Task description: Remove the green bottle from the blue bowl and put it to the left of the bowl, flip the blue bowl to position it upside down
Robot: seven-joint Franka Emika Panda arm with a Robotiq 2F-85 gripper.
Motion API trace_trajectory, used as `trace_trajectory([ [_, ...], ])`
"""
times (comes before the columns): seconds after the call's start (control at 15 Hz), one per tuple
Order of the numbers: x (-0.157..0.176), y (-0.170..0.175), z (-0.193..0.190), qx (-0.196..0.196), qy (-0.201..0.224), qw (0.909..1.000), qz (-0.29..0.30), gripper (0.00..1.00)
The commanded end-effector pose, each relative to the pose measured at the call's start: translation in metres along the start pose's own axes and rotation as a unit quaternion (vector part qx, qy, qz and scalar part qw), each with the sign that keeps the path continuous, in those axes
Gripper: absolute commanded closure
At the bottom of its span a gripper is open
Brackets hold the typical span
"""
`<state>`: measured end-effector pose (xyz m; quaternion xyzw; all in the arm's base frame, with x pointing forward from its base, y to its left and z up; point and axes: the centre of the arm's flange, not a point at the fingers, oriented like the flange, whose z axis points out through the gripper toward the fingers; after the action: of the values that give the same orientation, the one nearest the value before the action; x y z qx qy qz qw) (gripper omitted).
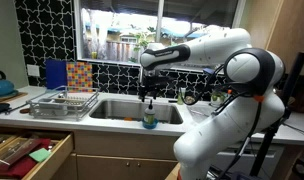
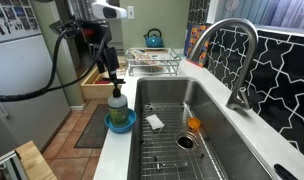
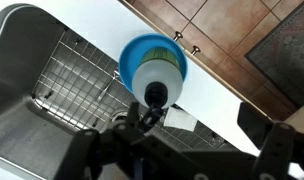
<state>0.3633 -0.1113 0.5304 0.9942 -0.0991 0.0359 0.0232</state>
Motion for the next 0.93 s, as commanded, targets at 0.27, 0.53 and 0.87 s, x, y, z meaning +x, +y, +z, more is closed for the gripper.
trace_trajectory([
  [0.27, 0.003, 0.003, 0.009, 0.018, -0.01, 0.9997, 0.011, 0.0],
  [0.53, 0.006, 0.009, 0.014, 0.014, -0.005, 0.9998, 0.014, 0.0],
  [0.87, 0.01, 0.012, 0.022, 0.009, -0.002, 0.9997, 0.021, 0.02],
])
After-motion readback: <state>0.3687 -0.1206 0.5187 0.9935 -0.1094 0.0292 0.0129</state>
